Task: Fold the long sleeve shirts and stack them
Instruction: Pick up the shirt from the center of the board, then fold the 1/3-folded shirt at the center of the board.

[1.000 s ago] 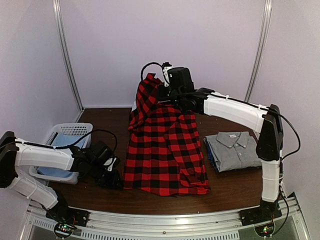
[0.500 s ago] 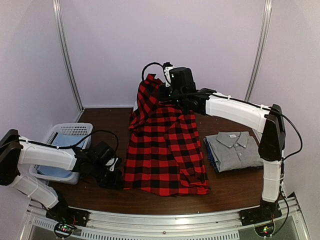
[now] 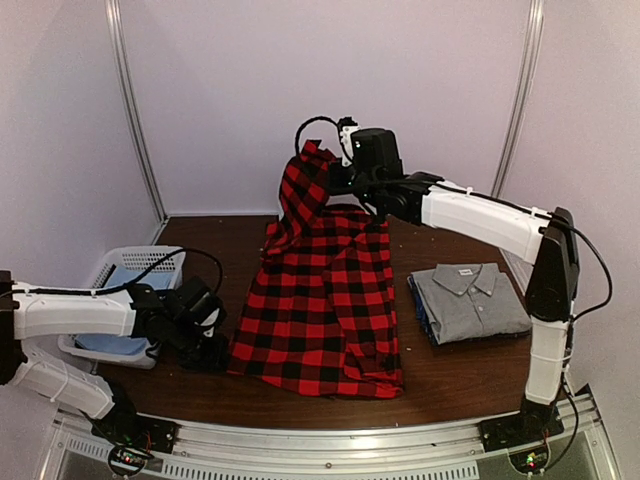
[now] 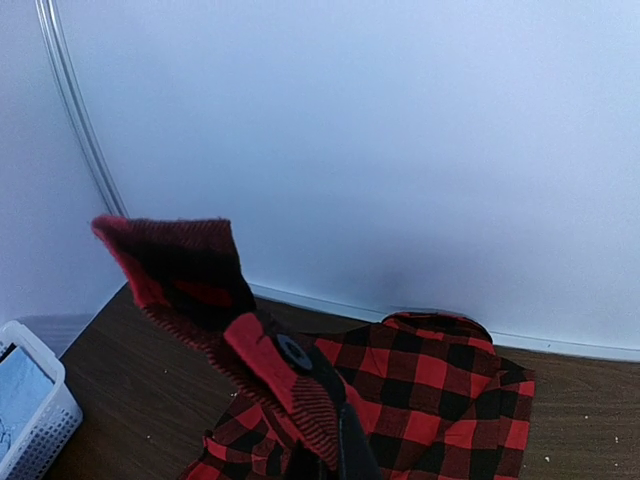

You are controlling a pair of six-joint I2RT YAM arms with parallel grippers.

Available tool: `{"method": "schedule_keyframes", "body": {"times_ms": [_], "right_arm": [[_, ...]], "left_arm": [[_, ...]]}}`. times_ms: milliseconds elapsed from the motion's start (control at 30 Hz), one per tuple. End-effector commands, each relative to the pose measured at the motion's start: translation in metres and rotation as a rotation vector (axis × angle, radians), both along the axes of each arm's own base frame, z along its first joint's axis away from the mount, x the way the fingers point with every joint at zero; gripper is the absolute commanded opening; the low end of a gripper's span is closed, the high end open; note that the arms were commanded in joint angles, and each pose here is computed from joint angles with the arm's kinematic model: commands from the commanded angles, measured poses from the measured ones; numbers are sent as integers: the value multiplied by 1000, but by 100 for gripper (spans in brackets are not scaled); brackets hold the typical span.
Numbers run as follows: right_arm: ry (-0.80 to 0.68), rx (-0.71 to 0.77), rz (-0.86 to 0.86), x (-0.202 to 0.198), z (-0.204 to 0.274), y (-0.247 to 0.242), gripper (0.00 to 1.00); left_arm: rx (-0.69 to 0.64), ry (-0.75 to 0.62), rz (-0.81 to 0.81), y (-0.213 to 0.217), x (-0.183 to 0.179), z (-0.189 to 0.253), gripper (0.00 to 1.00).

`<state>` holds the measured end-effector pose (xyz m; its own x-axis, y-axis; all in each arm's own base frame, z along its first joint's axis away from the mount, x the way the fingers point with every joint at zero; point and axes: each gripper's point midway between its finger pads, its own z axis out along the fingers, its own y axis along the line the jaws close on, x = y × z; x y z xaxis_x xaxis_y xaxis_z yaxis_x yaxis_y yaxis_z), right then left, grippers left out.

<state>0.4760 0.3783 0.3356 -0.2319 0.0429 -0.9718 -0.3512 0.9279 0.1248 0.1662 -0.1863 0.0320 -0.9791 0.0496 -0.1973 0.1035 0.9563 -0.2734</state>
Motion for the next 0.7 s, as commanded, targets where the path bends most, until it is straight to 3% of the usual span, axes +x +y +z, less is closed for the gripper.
{"method": "schedule_keyframes", "body": {"times_ms": [0, 367, 667], "right_arm": [[-51, 56, -33, -1, 33, -26, 0], [-58, 78, -148, 11, 44, -94, 0], [-78, 87, -243, 4, 57, -155, 0]], "left_arm": [[-23, -25, -71, -12, 7, 22, 0], [-154, -84, -353, -98, 26, 74, 0], [-191, -85, -516, -161, 22, 83, 0]]}}
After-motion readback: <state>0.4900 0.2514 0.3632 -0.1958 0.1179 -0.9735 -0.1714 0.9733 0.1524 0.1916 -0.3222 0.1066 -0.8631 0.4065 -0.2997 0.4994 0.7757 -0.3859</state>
